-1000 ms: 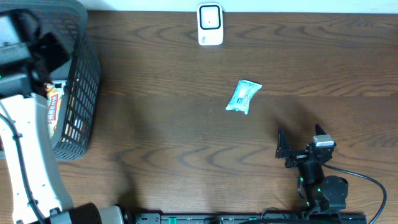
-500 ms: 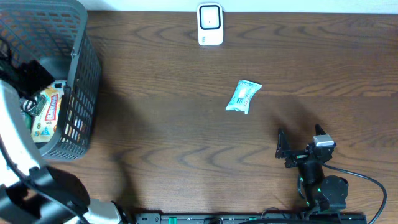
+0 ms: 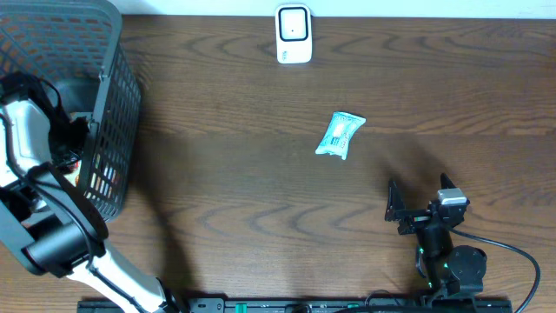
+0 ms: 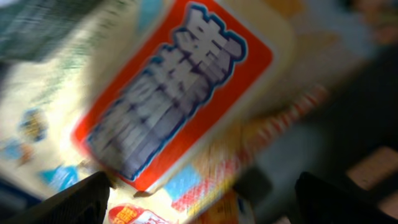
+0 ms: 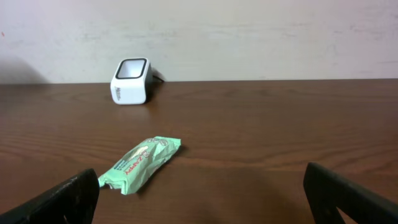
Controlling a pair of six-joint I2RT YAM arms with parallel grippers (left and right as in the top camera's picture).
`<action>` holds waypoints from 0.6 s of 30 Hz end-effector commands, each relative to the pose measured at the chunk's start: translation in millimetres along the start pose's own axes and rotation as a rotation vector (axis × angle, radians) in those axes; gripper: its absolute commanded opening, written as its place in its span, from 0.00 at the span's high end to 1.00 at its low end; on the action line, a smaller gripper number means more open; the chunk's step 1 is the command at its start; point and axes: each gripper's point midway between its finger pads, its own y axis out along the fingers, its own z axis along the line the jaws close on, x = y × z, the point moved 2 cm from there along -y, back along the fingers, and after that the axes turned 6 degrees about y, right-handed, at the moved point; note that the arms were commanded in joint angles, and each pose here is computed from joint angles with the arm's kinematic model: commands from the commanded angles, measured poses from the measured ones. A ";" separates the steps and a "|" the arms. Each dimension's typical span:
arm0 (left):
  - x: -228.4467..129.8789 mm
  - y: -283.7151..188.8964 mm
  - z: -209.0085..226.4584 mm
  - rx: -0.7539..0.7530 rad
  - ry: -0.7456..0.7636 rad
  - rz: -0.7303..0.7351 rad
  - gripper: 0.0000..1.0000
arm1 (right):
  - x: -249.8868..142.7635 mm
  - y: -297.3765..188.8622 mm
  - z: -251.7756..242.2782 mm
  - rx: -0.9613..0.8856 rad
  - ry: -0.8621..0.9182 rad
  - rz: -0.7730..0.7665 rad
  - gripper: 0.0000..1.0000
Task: Scan the item barcode
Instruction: 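Return the left gripper into the basket toward the yellow snack bag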
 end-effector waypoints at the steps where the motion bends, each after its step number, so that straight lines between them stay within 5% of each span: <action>1: -0.8 14.2 -3.4 -0.018 0.050 0.028 0.06 | -0.3 -0.3 -1.3 -0.007 -0.012 -0.001 0.01; 8: 0.4 37.5 17.7 0.117 0.016 0.065 0.26 | -0.3 -0.3 -1.3 -0.007 -0.012 -0.001 0.01; 12: 3.4 41.8 37.2 0.248 -0.062 0.056 0.26 | -0.3 -0.3 -1.3 -0.007 -0.012 -0.001 0.01; 18: 14.2 43.5 37.6 0.249 -0.066 0.009 0.26 | -0.3 -0.3 -1.3 -0.007 -0.012 -0.001 0.01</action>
